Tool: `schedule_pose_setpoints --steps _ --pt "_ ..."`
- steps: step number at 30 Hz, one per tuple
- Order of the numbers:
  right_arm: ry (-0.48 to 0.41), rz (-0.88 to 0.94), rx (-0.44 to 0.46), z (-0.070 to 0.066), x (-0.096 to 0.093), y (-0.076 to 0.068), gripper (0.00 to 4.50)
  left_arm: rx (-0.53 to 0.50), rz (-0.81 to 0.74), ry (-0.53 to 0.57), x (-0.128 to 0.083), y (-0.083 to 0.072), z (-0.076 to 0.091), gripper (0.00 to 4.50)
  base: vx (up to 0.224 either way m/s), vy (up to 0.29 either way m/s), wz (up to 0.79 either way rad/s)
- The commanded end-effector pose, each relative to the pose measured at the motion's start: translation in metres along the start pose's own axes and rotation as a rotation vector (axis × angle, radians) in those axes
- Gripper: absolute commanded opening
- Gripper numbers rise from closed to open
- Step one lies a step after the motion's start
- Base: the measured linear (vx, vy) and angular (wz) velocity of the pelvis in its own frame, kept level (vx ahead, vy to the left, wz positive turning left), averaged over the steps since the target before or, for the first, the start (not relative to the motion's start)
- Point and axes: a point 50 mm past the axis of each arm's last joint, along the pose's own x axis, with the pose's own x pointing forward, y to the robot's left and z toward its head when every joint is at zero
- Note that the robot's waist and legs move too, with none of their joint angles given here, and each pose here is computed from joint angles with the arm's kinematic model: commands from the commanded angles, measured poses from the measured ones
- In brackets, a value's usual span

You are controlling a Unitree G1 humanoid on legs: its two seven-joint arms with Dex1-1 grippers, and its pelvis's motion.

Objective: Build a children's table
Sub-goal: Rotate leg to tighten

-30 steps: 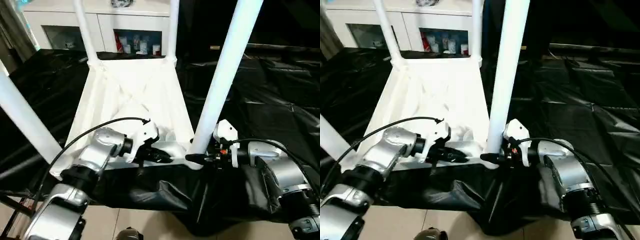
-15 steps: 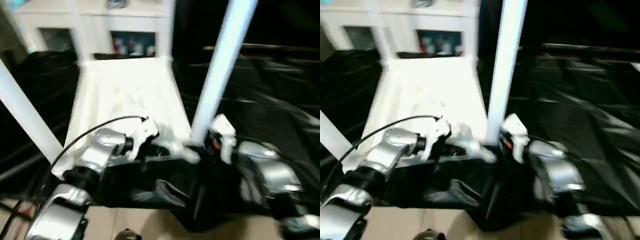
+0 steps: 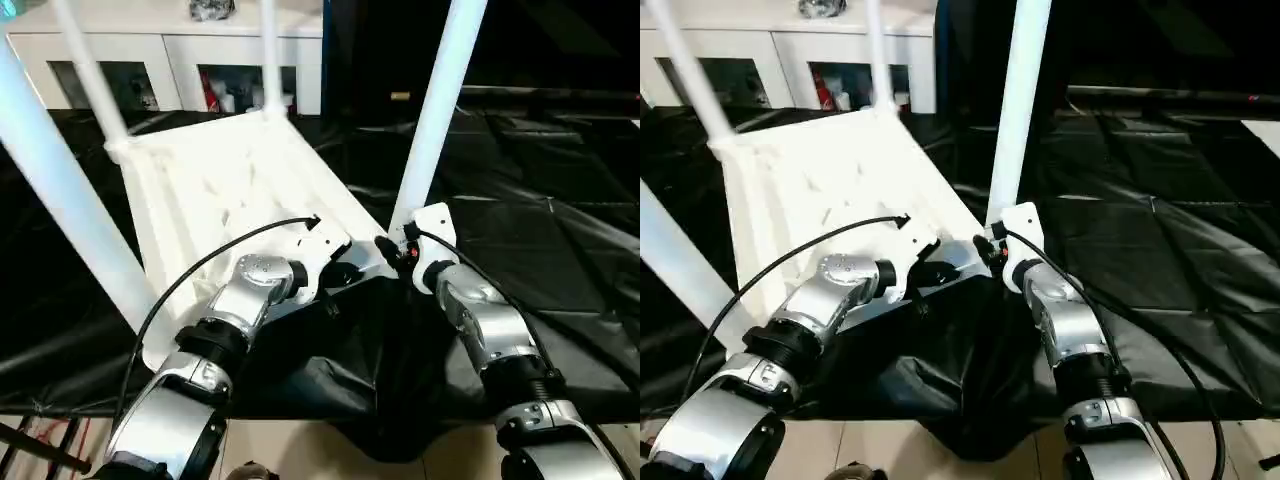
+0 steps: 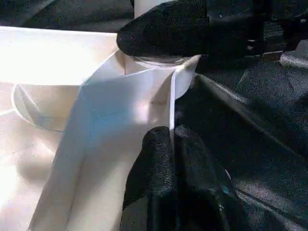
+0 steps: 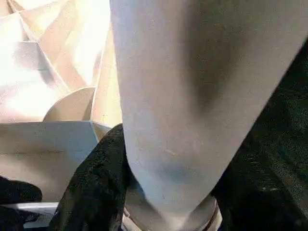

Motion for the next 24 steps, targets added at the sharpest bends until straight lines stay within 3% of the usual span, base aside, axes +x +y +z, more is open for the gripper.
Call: schedule_pose_setpoints --steps 1,2,9,12,18,24 --pt "0.071 0.262 0.028 -0.020 0.003 0.041 2.73 0.069 -0.089 -0.139 0.010 -0.013 0.034 0.00 0.000 0.000 0.00" --pt "0.051 0.352 -0.035 -0.017 -0.003 0.042 2.73 0.074 -0.111 -0.134 0.007 -0.012 0.031 0.00 0.000 0.000 0.00" --pt "0.019 0.575 -0.111 -0.011 -0.025 0.028 2.86 0.120 -0.242 -0.121 -0.008 -0.013 0.022 0.00 0.000 0.000 0.00" --pt "0.036 0.686 -0.148 -0.010 -0.039 0.018 2.86 0.151 -0.358 -0.115 -0.019 -0.015 0.018 0.00 0.000 0.000 0.00" --pt "0.082 0.805 -0.194 -0.009 -0.056 0.008 2.86 0.179 -0.449 -0.043 -0.035 -0.012 0.006 0.00 0.000 0.000 0.00" --pt "0.100 0.839 -0.206 -0.009 -0.059 0.008 2.29 0.176 -0.515 0.002 -0.043 -0.014 -0.001 0.00 0.000 0.000 0.00"
